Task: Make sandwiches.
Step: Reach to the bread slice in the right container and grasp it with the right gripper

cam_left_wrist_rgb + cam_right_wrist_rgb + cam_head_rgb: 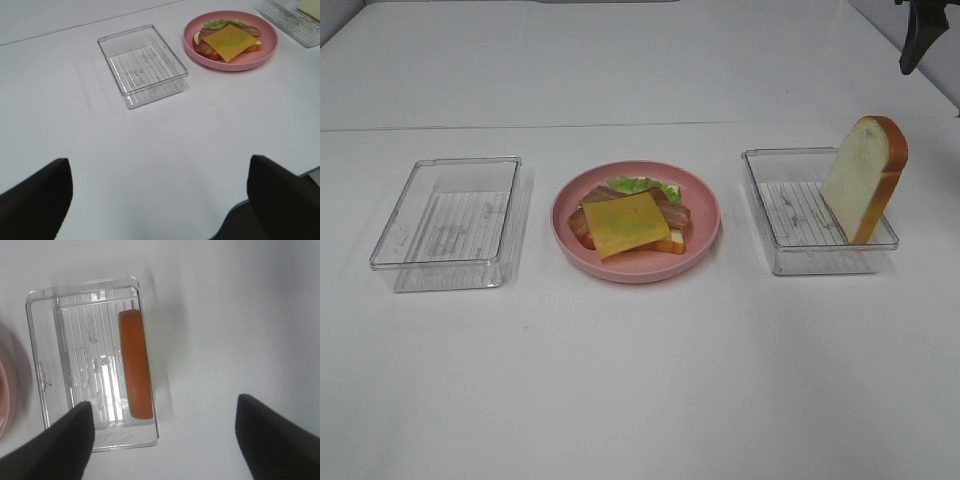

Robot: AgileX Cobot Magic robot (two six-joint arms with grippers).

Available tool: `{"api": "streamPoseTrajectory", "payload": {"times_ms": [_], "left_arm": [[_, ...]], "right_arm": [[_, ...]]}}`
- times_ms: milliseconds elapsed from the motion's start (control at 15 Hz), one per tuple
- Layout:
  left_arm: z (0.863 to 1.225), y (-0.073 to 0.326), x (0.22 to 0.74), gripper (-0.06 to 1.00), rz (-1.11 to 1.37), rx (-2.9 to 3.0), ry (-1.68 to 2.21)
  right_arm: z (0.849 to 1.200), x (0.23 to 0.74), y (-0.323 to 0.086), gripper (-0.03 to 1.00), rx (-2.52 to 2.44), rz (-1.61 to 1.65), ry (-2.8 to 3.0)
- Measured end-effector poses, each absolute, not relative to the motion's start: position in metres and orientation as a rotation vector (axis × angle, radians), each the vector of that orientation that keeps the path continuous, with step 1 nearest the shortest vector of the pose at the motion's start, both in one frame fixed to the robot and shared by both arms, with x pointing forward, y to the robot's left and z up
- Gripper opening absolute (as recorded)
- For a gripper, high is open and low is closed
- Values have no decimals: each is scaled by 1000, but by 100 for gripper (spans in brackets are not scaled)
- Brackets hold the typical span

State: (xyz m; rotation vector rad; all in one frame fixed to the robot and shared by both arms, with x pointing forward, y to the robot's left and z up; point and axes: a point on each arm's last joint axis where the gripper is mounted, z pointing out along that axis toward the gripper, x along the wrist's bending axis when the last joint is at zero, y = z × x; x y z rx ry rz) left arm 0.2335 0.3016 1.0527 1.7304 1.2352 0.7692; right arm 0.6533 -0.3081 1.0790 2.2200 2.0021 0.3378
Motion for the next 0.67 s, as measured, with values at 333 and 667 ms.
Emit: {"api": "streamPoseTrajectory", "payload": {"times_ms": [333, 667], "left_arm": [[1053, 302, 234, 89, 769, 1730, 1235], [1053, 302, 234, 89, 769, 1730, 1235]], "right_arm": [[1034, 670, -304, 72, 2254, 325, 2171], [1001, 679, -302, 69, 2293, 271, 2233]]}}
